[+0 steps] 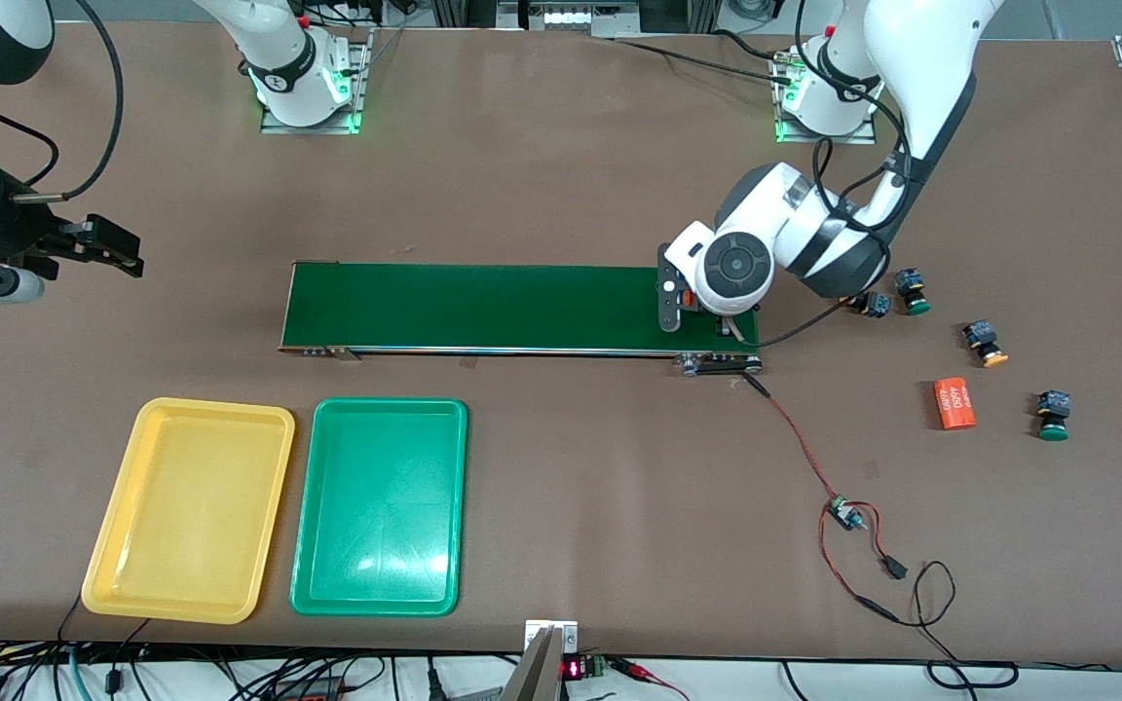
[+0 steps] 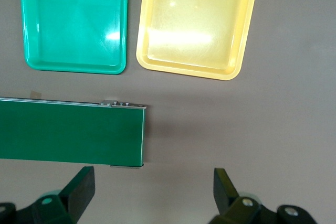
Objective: Sort buttons by color to trays
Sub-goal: 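Carry the orange cylinder onto the conveyor belt and release it, then move the left gripper back over the buttons beside the conveyor, then lower the left gripper and grasp a yellow-capped button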
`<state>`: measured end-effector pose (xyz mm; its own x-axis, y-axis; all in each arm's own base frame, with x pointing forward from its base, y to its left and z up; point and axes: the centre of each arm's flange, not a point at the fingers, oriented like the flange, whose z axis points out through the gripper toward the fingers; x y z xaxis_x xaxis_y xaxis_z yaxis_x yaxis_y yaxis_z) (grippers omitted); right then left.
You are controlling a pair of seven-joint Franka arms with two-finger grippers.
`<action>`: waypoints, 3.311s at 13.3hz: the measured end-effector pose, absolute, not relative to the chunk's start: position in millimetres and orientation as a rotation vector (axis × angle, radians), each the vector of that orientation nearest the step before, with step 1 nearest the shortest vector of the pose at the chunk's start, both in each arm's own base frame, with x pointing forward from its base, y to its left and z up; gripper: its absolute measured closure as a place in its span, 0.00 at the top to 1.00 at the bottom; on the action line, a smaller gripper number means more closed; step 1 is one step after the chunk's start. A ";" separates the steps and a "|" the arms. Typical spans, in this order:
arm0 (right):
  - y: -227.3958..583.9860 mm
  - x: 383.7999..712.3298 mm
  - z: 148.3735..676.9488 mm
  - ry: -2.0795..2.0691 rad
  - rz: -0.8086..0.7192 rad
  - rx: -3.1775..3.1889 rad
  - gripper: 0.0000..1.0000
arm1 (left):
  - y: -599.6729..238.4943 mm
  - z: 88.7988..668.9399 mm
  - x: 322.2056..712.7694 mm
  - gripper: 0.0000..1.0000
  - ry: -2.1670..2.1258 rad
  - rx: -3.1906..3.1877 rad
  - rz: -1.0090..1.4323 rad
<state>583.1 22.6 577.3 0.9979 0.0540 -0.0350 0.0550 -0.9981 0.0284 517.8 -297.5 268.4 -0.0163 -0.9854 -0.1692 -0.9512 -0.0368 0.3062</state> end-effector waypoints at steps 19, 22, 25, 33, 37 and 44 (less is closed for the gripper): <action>37.1 584.6 592.6 0.121 0.003 3.091 1.00 | -126.1 317.8 560.6 1.00 -0.750 3.021 -0.742; 36.1 585.7 593.5 0.117 0.019 3.091 1.00 | -83.9 310.5 559.5 1.00 -0.842 2.946 -0.813; 35.2 591.5 593.2 0.114 0.068 3.091 1.00 | -58.6 300.2 554.3 1.00 -1.024 2.896 -0.879; 35.5 593.4 589.7 0.114 0.062 3.091 1.00 | -50.3 282.0 528.9 1.00 -1.785 2.512 -0.647; 35.6 594.3 587.6 0.114 0.056 3.091 1.00 | -36.0 242.5 512.5 1.00 -2.094 2.213 -0.503; 35.8 596.6 582.5 0.114 0.044 3.091 1.00 | 12.4 202.0 494.5 1.00 -2.322 1.891 -0.350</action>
<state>596.6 35.8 582.5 0.9969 0.0745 0.0263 0.0731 -0.9961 0.0493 494.5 12.4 202.0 -0.2082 -0.9769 -0.0478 -0.9477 0.1894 0.2570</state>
